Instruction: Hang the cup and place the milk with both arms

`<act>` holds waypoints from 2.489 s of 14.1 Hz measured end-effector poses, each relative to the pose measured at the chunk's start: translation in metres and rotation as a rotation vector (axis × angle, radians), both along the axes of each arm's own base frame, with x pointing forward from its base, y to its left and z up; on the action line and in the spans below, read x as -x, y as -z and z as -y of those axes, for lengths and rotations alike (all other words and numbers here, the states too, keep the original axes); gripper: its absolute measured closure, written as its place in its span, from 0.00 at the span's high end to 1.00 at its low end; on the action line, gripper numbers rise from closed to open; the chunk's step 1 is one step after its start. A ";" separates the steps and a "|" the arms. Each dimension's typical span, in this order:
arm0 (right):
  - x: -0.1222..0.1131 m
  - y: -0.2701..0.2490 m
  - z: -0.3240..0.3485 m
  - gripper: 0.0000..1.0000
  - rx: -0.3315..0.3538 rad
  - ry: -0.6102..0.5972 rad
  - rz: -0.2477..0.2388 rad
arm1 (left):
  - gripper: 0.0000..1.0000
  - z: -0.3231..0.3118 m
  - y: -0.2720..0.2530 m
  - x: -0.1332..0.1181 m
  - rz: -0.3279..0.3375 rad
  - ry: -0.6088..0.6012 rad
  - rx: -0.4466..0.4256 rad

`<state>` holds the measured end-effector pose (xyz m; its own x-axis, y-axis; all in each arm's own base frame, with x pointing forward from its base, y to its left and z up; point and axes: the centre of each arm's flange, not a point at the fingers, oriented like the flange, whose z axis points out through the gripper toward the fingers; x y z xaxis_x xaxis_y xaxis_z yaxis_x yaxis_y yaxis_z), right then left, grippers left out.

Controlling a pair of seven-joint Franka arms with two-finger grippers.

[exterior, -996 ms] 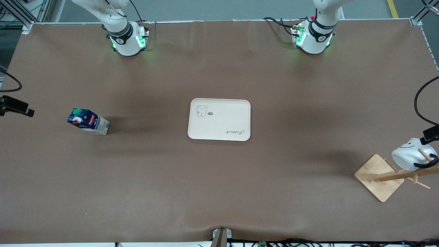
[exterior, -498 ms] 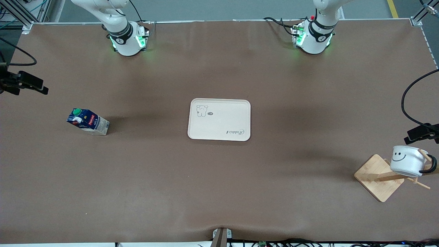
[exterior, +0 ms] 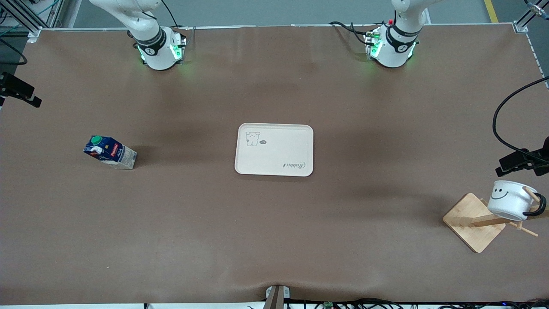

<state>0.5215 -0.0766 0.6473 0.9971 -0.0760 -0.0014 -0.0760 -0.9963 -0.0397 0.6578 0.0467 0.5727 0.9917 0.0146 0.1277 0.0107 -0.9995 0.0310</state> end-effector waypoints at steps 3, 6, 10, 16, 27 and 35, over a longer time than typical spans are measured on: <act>0.000 0.000 -0.002 1.00 0.000 0.016 0.000 | 1.00 0.015 0.003 0.000 -0.012 0.024 -0.009; -0.001 -0.001 -0.005 1.00 0.002 0.051 -0.002 | 1.00 0.026 0.002 0.004 -0.036 0.042 -0.010; 0.000 0.000 -0.001 1.00 0.005 0.067 -0.004 | 1.00 0.064 -0.012 0.021 -0.068 0.087 -0.038; 0.000 -0.001 -0.002 1.00 0.006 0.066 -0.004 | 1.00 0.113 -0.044 0.075 -0.056 0.089 -0.120; 0.000 -0.002 -0.001 1.00 0.006 0.068 -0.002 | 1.00 0.118 -0.064 0.145 -0.043 0.123 -0.081; 0.000 -0.002 -0.001 1.00 0.006 0.069 -0.002 | 1.00 0.121 -0.060 0.145 -0.063 0.128 -0.078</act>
<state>0.5217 -0.0761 0.6489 0.9896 -0.1441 -0.0024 -0.1441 -0.9890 -0.0336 0.5124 -0.0740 0.6330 0.9909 -0.1197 0.0615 -0.1172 -0.9922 -0.0435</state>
